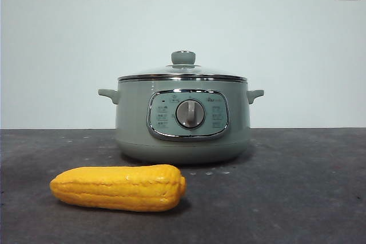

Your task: Pick up the corn,open the lid,put the corn in the pot,close the lid

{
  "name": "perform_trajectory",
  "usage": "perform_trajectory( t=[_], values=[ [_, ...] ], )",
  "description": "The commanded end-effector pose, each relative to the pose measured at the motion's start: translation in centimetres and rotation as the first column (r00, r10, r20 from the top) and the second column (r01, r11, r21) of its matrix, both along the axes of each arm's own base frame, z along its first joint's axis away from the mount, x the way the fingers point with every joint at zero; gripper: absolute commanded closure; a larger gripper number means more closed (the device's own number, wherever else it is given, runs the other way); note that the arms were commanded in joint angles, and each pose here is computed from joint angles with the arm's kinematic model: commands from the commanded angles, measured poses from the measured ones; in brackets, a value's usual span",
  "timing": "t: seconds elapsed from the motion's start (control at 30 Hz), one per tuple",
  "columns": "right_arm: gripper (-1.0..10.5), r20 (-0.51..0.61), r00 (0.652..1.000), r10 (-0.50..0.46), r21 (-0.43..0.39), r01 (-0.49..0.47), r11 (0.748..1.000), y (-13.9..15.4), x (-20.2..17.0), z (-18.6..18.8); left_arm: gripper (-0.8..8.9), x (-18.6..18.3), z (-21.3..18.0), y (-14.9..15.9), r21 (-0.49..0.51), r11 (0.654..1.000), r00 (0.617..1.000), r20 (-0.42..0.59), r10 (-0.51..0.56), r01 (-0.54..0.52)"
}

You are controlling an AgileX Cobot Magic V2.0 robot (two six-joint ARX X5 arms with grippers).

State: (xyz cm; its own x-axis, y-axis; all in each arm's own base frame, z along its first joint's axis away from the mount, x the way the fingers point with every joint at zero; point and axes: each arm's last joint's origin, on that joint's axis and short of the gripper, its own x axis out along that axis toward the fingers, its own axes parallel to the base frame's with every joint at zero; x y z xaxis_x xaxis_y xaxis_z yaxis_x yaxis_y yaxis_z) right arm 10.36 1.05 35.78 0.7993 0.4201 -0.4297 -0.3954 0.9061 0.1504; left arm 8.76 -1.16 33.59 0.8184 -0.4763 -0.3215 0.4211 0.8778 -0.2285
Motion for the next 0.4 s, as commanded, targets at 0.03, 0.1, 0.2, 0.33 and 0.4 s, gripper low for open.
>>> perform_trajectory(
  t=[0.03,0.1,0.2,0.33,0.4],
  values=[
    [9.5,0.018,1.0,0.019,-0.014,-0.019,1.0,0.0,0.1,0.4,8.17,0.0,0.3,0.0,0.01,1.0,1.0,-0.003,-0.019,0.019],
    [9.4,0.017,1.0,0.026,-0.011,-0.026,1.0,0.1,0.1,0.4,8.11,0.2,0.5,-0.1,0.001,0.999,0.999,-0.011,-0.043,0.043],
    [8.7,0.017,0.999,0.032,-0.007,-0.032,0.999,0.1,0.1,0.4,6.85,0.3,1.0,-0.1,-0.006,0.998,0.998,-0.005,-0.06,0.06],
    [4.2,0.014,0.999,0.051,0.012,-0.051,0.999,0.1,0.1,0.5,2.2,0.4,1.5,-0.1,-0.008,0.998,0.998,-0.001,-0.059,0.059],
    [2.7,0.013,0.998,0.058,0.018,-0.059,0.998,0.2,0.1,0.5,1.79,0.5,1.6,-0.1,-0.008,0.998,0.998,-0.004,-0.059,0.059]
  ],
)
